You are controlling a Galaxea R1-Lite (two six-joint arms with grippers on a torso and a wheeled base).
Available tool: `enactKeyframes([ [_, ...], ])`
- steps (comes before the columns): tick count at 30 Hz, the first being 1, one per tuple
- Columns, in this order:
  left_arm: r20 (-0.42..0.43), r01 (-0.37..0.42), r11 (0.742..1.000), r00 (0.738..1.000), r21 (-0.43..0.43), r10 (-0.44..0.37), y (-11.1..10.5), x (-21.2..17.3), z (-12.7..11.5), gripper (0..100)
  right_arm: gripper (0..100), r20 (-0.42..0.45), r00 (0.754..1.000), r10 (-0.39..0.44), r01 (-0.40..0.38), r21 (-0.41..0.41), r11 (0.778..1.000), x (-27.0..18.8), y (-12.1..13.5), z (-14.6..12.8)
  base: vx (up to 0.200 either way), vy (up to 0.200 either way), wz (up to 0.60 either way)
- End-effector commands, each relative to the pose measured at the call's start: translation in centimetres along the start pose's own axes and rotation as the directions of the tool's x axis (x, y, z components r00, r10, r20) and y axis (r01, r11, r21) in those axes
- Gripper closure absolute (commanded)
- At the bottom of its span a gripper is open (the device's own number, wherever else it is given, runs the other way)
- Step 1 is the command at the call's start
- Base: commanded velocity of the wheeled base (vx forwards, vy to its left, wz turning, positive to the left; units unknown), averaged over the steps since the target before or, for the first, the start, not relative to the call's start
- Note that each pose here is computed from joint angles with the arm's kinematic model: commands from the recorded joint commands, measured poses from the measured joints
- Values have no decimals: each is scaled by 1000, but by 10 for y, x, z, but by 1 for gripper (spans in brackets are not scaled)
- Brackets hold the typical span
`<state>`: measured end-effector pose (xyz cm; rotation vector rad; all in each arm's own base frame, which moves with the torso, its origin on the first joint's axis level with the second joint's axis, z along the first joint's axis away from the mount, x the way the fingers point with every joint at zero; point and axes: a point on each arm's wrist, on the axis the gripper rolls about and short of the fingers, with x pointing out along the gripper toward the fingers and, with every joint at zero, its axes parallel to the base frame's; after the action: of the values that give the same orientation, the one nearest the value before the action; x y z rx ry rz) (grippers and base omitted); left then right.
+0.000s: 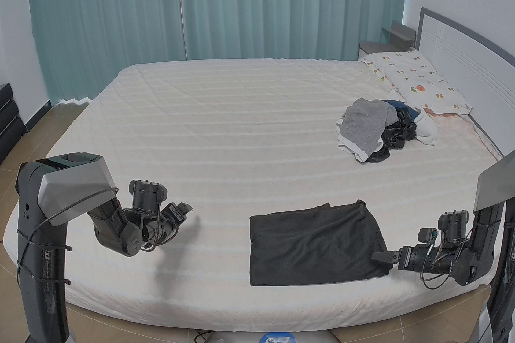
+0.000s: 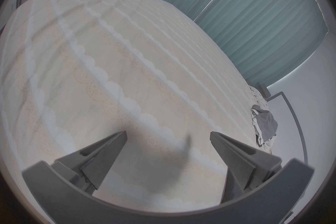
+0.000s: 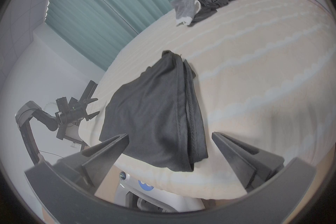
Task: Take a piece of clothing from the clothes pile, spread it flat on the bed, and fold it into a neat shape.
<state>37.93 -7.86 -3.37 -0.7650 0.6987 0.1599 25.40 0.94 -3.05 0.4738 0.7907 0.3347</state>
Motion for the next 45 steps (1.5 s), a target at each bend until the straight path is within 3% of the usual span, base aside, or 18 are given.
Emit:
enactKeyframes([
  [1, -4, -4, 1000, 1000, 4, 4, 1, 1, -1, 0, 0, -72, 997, -16, 18, 32, 999, 9, -10, -19, 0, 0, 0],
  [5, -4, -4, 1000, 1000, 4, 4, 1, 1, -1, 0, 0, -61, 998, -14, 16, 27, 1000, 12, -11, -18, 0, 0, 0],
  [6, -4, -4, 1000, 1000, 4, 4, 1, 1, -1, 0, 100, -66, 998, -17, 18, 24, 1000, 13, -11, -19, 0, 0, 0],
  [20, -1, -5, 1000, 1000, 3, 5, 1, 1, -1, 0, 100, -90, 995, -40, 41, 14, 999, 0, -12, -27, 0, 0, 0],
  [29, -2, -5, 1000, 1000, 4, 5, 1, 1, -1, 0, 100, -60, 997, -45, 45, -3, 999, -1, -16, -27, 0, 0, 0],
  [30, -2, -5, 1000, 1000, 4, 5, 1, 1, -1, 0, 0, -60, 997, -45, 45, -3, 999, -1, -16, -27, 0, 0, 0],
  [36, -2, -5, 1000, 1000, 4, 5, 1, 1, -2, 0, 0, 5, 999, -33, 33, 1, 999, -5, -15, -19, 0, 0, 0],
  [42, -4, -3, 1000, 1000, 15, 3, 1, -1, -3, 0, 0, 113, 993, -26, 12, 123, 992, -11, -16, 1, 0, 0, 0],
  [45, -12, 4, 1000, 1000, 21, -4, -2, -3, -7, 0, 0, 137, 990, -21, 1, 142, 990, -9, -16, 6, 0, 0, 0],
])
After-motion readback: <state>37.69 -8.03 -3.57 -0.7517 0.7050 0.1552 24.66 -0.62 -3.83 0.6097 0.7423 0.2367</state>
